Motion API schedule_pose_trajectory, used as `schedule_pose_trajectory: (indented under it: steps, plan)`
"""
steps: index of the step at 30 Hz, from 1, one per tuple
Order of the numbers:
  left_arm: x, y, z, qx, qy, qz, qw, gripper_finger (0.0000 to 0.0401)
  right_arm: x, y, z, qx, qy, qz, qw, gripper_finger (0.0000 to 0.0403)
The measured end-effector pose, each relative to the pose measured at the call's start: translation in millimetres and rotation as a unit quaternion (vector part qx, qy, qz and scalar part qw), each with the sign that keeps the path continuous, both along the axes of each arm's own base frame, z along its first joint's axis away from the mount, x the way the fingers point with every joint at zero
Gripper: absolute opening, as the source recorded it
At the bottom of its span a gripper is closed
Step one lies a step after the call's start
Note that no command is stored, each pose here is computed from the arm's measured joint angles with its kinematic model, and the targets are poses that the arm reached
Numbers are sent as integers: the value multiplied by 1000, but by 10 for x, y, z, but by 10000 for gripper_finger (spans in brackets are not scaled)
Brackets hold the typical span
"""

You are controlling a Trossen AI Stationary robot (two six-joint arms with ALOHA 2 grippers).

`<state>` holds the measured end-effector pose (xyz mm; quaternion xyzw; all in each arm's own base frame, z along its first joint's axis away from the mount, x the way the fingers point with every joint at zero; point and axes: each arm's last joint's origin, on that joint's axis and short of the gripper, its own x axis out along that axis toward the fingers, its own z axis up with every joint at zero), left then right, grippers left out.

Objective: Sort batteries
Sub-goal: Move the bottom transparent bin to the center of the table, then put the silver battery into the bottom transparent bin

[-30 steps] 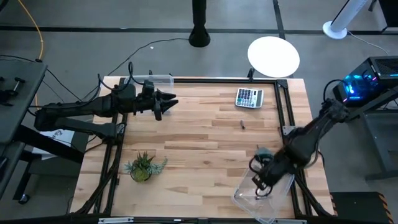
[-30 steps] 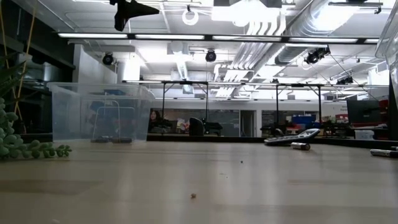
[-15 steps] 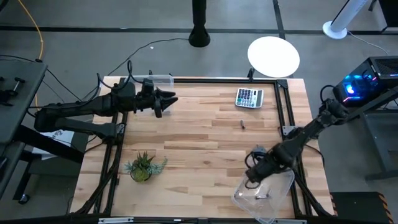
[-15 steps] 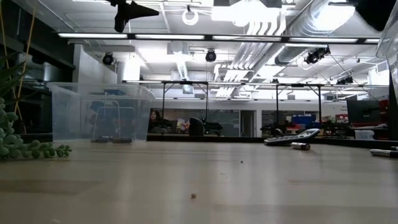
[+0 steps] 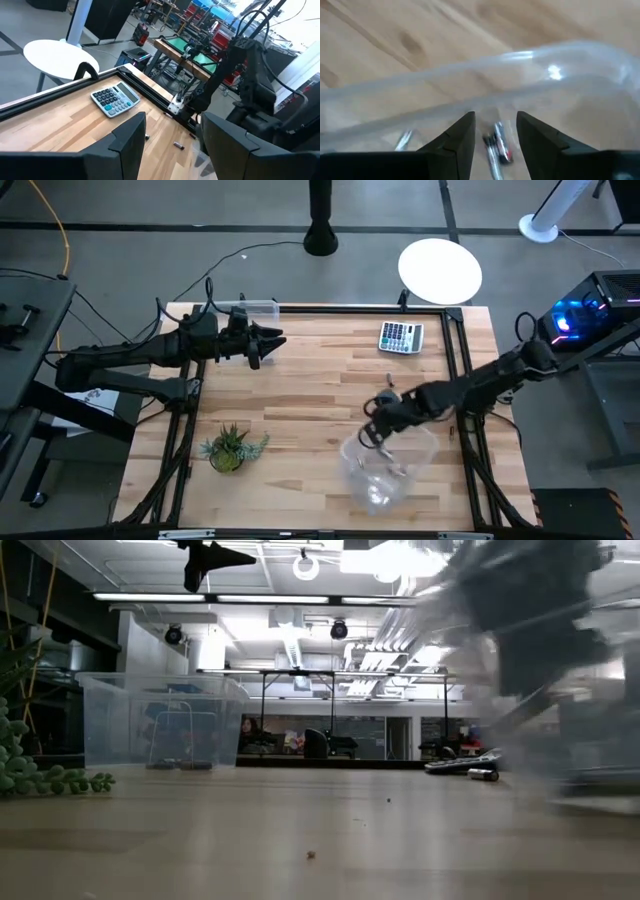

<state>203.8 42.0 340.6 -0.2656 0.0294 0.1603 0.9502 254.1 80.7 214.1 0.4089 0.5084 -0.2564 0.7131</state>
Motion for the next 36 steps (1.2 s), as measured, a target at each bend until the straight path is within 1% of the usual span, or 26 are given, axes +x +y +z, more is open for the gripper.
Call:
schedule_pose_trajectory:
  steps: [3,6,11,14,17,20,25,29,31,33,36]
  plan:
    - [0,1,0,0,0,0,1000,184,160,-176,21,-11,-51,7,999,137]
    - [1,-3,0,-4,-1,-6,1000,184,303,-331,-22,-27,-81,11,996,137]
    - [2,-6,-1,-5,-1,-11,1000,184,558,-585,-104,-51,-141,16,989,137]
    - [2,-5,0,-5,-1,-10,1000,184,708,-762,-150,-65,-185,10,981,137]
    - [2,-6,-1,-6,-1,-10,1000,184,806,-897,-133,-65,-231,10,971,137]
    - [2,-5,0,-6,-1,-10,1000,184,830,-968,-52,-64,-248,18,966,137]
    - [2,-6,-1,-6,-1,-10,1000,184,850,-982,265,-91,-235,65,966,137]
    - [2,-5,-1,-5,-1,-10,1000,184,857,-982,597,-117,-194,118,967,137]
    - [1,-5,-1,-5,-1,-10,1000,184,812,-961,754,-126,-156,141,969,137]
    - [1,-5,-1,-1,0,-11,1000,184,722,-913,883,-145,-98,159,972,137]
    - [1,-5,-2,3,2,-11,1000,184,540,-772,1054,-182,-8,182,966,137]
